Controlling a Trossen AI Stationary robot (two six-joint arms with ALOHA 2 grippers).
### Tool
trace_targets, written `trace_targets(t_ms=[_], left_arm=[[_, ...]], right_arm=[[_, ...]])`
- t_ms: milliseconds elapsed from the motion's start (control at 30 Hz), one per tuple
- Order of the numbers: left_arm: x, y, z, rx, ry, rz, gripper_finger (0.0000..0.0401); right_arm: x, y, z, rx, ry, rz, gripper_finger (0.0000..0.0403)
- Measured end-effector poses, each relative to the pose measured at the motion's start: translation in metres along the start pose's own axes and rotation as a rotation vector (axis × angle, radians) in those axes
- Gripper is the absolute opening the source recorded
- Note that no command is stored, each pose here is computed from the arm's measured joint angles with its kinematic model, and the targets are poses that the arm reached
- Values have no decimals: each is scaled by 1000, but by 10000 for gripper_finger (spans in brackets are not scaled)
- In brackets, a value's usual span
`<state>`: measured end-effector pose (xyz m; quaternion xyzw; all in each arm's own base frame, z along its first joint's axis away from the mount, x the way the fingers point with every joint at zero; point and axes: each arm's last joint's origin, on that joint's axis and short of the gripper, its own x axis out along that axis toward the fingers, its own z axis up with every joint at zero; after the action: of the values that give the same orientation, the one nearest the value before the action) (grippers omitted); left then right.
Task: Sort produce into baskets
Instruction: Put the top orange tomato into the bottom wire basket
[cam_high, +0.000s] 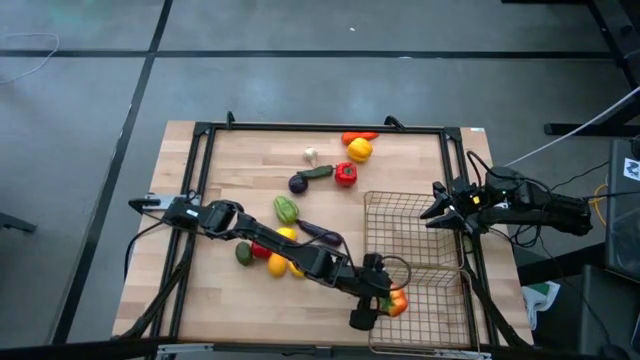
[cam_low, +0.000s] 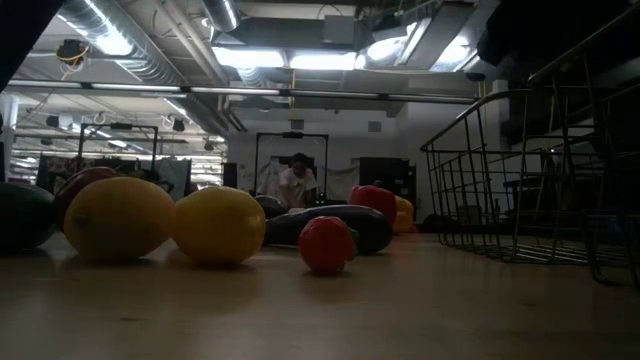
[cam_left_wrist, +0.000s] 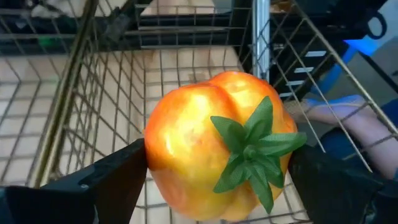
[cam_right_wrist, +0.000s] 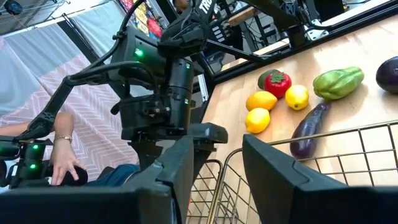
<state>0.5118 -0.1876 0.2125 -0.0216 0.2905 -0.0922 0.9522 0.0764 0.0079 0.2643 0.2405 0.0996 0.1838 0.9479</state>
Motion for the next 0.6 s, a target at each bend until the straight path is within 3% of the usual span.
trace_targets(t_ms=[333,467,600], left_arm=[[0,0,-1,-40,9,-13,363],[3,1,-3,-36,13,-14,391],[4,1,-4,-47,18,-12,389]], right_arm=[[0,0,0,0,0,0,138],[0,0,0,0,0,0,138],[0,0,0,0,0,0,138]])
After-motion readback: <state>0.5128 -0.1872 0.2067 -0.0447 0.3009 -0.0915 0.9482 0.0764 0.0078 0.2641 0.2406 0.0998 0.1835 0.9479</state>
